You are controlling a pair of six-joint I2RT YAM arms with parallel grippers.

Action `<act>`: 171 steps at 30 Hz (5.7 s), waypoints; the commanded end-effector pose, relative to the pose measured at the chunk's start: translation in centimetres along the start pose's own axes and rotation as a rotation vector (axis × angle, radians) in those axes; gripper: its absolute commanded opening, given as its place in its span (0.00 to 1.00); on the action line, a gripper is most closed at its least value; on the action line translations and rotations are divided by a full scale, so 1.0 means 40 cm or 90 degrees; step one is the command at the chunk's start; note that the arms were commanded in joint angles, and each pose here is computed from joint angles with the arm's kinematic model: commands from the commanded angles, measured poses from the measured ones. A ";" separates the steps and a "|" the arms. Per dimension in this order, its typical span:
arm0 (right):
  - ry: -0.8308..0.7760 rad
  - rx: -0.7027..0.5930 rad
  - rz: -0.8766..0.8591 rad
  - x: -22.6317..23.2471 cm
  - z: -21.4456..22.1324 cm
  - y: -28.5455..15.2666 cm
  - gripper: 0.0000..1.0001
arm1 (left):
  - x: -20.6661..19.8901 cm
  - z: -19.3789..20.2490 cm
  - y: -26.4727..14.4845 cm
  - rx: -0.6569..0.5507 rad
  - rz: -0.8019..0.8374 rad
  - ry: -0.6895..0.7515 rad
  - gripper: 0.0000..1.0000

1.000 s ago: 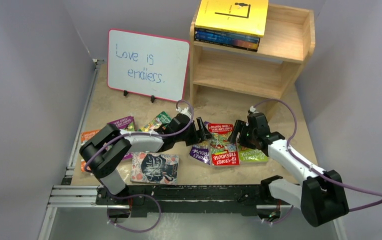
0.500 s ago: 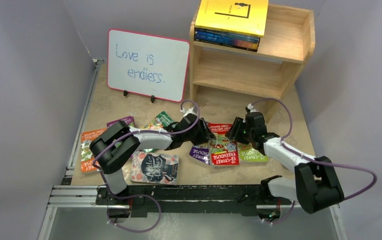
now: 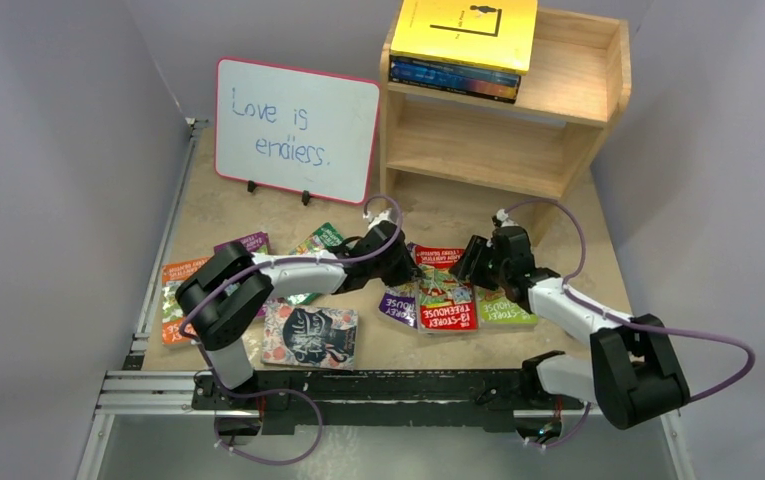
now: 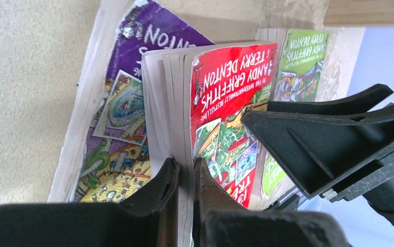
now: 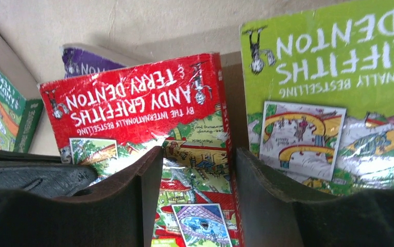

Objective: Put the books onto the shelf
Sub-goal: Pick up the book from the center of the board.

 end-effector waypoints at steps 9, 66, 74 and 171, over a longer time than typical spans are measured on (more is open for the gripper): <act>0.038 -0.037 -0.066 0.068 -0.020 -0.121 0.75 | -0.125 -0.063 -0.177 0.101 0.164 0.116 0.00; 0.387 -0.405 -0.556 0.376 -0.437 -0.492 0.00 | -0.235 -0.077 -0.523 -0.083 0.511 -0.154 0.80; 0.413 -0.371 -0.553 0.386 -0.413 -0.468 0.00 | -0.301 -0.138 -0.550 -0.157 0.578 -0.192 0.82; -0.859 -0.649 -0.414 0.554 -0.135 -0.437 0.77 | -0.213 -0.282 -0.656 0.004 0.149 -0.297 0.00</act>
Point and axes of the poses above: each gripper's point midway between its finger pads, its own y axis out along the fingers, its own x axis along the line the jaws close on, z = x × y, the point moved 2 cm from there along -y, back along the fingers, and after that the axes turned 11 degrees about -y, right-handed, at the moved point
